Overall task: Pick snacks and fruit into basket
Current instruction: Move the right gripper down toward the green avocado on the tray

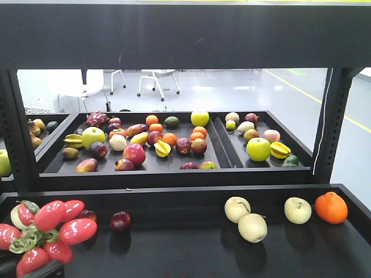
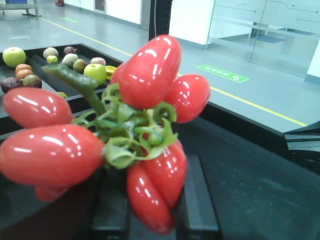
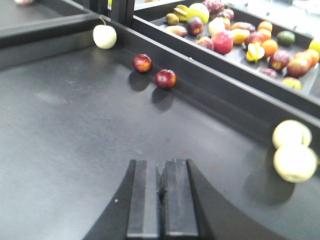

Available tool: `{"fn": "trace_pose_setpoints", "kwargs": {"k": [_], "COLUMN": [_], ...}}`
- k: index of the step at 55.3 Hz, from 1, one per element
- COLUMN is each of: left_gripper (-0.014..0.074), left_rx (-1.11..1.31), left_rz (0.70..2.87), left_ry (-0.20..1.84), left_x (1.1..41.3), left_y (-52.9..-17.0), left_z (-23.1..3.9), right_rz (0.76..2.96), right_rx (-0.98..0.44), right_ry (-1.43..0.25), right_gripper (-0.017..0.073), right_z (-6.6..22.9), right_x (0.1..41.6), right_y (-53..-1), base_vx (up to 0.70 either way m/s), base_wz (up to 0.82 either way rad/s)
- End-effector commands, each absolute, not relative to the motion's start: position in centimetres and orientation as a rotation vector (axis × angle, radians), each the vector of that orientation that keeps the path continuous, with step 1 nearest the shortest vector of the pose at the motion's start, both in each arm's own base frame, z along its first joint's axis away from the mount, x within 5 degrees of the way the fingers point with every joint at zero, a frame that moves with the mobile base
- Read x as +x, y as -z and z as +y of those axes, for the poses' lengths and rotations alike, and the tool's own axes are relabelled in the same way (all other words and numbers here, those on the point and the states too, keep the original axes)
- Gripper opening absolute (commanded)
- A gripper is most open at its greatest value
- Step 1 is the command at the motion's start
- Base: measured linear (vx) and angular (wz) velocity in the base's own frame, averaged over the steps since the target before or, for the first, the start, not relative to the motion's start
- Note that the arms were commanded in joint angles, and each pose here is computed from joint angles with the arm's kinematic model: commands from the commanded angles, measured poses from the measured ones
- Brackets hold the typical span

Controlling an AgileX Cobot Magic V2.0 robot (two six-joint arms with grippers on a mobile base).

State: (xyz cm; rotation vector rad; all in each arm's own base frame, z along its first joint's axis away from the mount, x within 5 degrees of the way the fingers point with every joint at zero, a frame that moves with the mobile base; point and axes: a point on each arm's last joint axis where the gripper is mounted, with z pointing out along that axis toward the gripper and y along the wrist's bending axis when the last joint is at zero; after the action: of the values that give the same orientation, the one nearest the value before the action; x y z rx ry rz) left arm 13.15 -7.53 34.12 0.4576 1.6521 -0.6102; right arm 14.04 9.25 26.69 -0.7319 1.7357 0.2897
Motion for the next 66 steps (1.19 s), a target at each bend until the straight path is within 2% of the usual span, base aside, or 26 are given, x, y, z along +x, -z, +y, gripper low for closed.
{"fn": "trace_pose_setpoints", "kwargs": {"k": [1,8,17,28,35,54,66], "left_gripper": [0.0,0.0,0.0,0.0,0.0,0.0,0.0], "left_rx": [0.45,0.451,0.454,0.455,0.456,0.46,0.46], "left_rz": [1.62,1.62,1.621,1.621,1.621,1.621,1.621], "left_ry": [0.572,0.573,0.575,0.576,0.578,0.581,0.581], "left_x": [13.2,13.2,13.1,13.1,13.1,13.1,13.1], "left_y": [-35.0,-35.0,-35.0,-35.0,-35.0,-35.0,-35.0], "left_z": [-7.3,-7.3,-7.3,-7.3,-7.3,-7.4,-7.4], "right_rz": [1.663,1.669,1.646,1.751,1.759,1.812,1.882], "right_rx": [-0.745,-0.734,-0.677,-0.454,-0.338,-0.105,-0.104], "right_ry": [-0.314,-0.296,-0.278,-0.268,-0.327,-0.389,-0.399], "right_gripper": [0.0006,0.0034,0.0132,0.03,0.0381,0.0401,0.0401], "right_z": [9.6,9.5,9.4,8.9,9.0,7.9,8.7], "right_x": [14.1,14.3,14.8,16.4,18.1,25.0,29.1], "right_y": [-28.0,-28.3,-30.4,-32.5,-33.7,-33.6,-31.5], "base_vx": [0.0,0.0,0.0,0.0,0.0,0.0,0.0], "base_wz": [0.0,0.0,0.0,0.0,0.0,0.0,0.0]}}
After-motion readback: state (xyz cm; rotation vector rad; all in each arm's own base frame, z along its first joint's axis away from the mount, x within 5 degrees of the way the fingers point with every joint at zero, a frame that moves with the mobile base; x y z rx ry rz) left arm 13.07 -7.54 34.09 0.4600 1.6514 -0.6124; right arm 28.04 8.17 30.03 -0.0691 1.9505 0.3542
